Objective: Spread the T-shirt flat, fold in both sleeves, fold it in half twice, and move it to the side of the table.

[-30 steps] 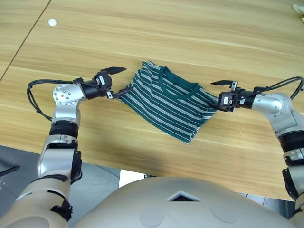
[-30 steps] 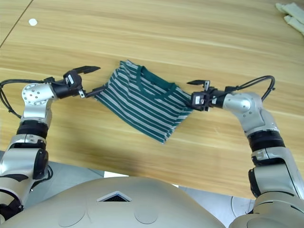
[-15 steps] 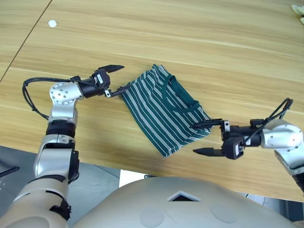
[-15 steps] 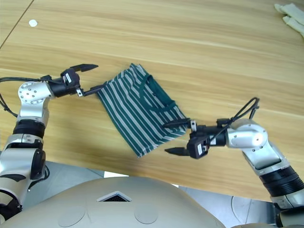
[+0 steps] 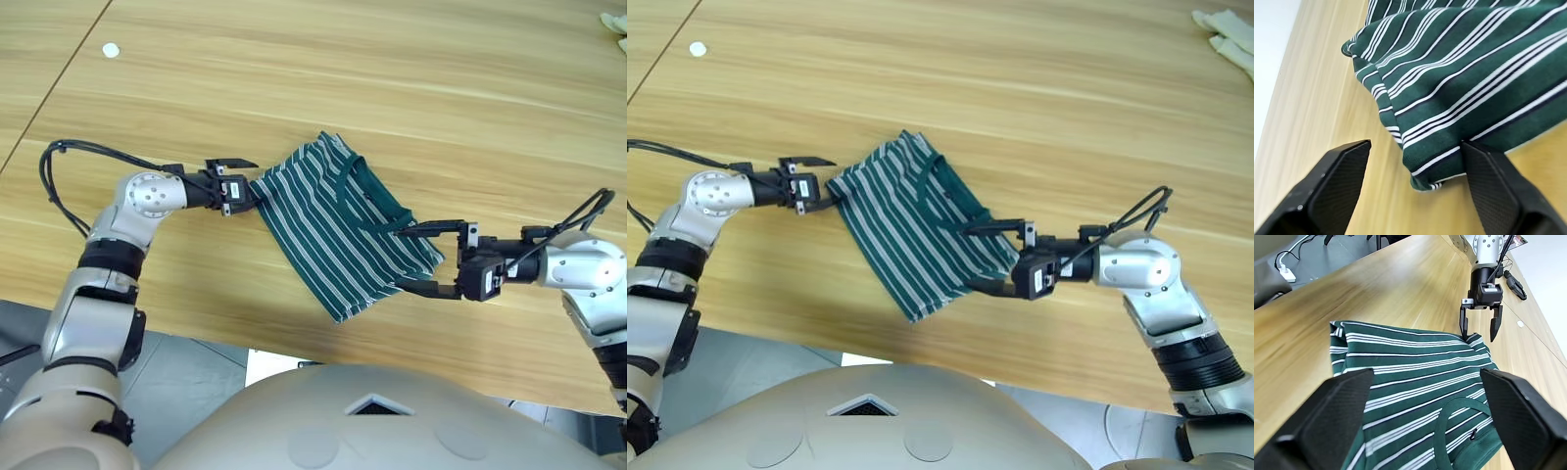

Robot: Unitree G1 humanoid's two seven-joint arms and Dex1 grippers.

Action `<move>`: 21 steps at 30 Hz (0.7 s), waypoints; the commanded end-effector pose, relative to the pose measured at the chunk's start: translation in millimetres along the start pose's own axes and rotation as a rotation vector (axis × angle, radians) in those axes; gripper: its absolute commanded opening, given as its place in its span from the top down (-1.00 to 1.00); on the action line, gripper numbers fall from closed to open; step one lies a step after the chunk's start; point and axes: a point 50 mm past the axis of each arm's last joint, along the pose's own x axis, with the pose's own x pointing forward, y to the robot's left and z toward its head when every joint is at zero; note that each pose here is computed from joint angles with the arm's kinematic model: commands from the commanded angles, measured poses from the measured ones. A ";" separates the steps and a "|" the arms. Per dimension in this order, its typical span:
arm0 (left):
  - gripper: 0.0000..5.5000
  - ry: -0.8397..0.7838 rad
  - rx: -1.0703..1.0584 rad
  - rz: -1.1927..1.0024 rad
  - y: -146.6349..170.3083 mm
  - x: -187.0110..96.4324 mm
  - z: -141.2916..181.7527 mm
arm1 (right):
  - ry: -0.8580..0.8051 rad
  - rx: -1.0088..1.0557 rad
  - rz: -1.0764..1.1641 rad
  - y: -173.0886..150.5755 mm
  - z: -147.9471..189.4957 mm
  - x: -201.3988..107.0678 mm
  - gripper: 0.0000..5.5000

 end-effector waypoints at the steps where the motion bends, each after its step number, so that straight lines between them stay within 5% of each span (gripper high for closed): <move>1: -0.24 0.116 -0.053 0.033 5.8 13.1 -11.1 | 0.034 -0.013 -0.024 -4.1 -4.9 -1.4 -0.46; 7: -0.24 0.208 0.032 0.270 46.9 19.9 -3.9 | 0.089 -0.025 -0.020 -7.2 -14.7 8.9 -0.46; 15: -0.24 -0.266 0.023 0.562 85.1 14.0 55.0 | 0.220 -0.070 -0.104 -28.8 -41.5 39.8 -0.46; 21: -0.24 -0.503 0.009 0.558 76.6 3.1 72.3 | 0.369 -0.152 -0.210 -52.4 -69.1 68.3 -0.46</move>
